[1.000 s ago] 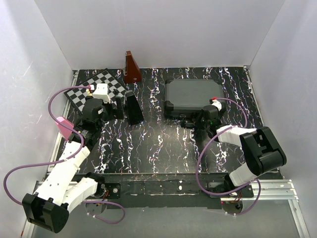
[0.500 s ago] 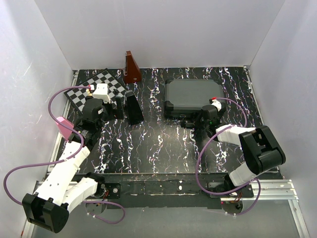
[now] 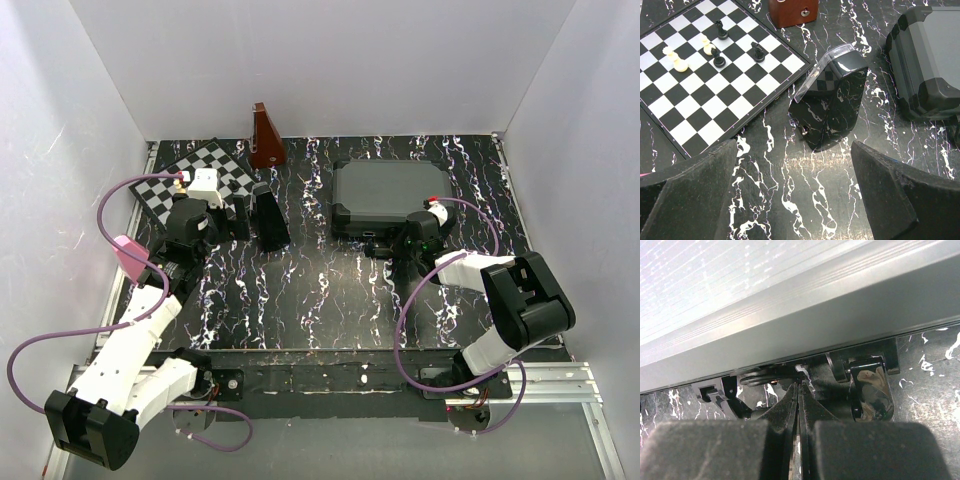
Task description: Pack up texas hold em set
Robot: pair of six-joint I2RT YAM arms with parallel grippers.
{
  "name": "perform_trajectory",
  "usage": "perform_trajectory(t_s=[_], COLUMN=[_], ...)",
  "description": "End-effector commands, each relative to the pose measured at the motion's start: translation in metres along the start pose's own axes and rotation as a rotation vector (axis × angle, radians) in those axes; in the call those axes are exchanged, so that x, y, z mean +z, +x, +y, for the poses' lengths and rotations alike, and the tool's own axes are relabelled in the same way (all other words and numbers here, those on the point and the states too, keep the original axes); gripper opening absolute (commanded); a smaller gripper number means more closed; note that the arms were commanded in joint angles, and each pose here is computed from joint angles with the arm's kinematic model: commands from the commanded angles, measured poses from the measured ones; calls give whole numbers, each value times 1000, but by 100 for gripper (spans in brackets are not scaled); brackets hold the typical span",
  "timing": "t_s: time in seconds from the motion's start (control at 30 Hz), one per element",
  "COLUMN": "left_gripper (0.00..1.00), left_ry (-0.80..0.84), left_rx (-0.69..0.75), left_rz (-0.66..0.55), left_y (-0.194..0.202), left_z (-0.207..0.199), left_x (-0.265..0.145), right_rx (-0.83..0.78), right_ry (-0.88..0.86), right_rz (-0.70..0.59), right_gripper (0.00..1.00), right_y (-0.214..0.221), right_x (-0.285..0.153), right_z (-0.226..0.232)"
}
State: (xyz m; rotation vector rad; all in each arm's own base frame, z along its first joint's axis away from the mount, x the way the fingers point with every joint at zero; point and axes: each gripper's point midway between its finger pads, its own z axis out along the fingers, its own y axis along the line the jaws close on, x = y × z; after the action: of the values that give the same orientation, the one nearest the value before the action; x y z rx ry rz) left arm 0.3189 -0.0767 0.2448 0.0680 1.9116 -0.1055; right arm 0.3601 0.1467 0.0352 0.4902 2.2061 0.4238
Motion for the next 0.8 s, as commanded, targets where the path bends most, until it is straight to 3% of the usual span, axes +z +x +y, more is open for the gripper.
perform_trajectory(t_s=[0.0,0.77], left_gripper=[98,98], left_ry=[-16,-26], left_rx=[-1,6], left_rz=[-28,-23], left_y=[-6,-5], left_z=[3,5], left_x=[-5,-4], right_rx=[43,71], right_ry=[18,20], right_rz=[-81,-128], right_gripper=[5,4], right_y=[-19,-24], right_x=[14,22], right_z=[5,4])
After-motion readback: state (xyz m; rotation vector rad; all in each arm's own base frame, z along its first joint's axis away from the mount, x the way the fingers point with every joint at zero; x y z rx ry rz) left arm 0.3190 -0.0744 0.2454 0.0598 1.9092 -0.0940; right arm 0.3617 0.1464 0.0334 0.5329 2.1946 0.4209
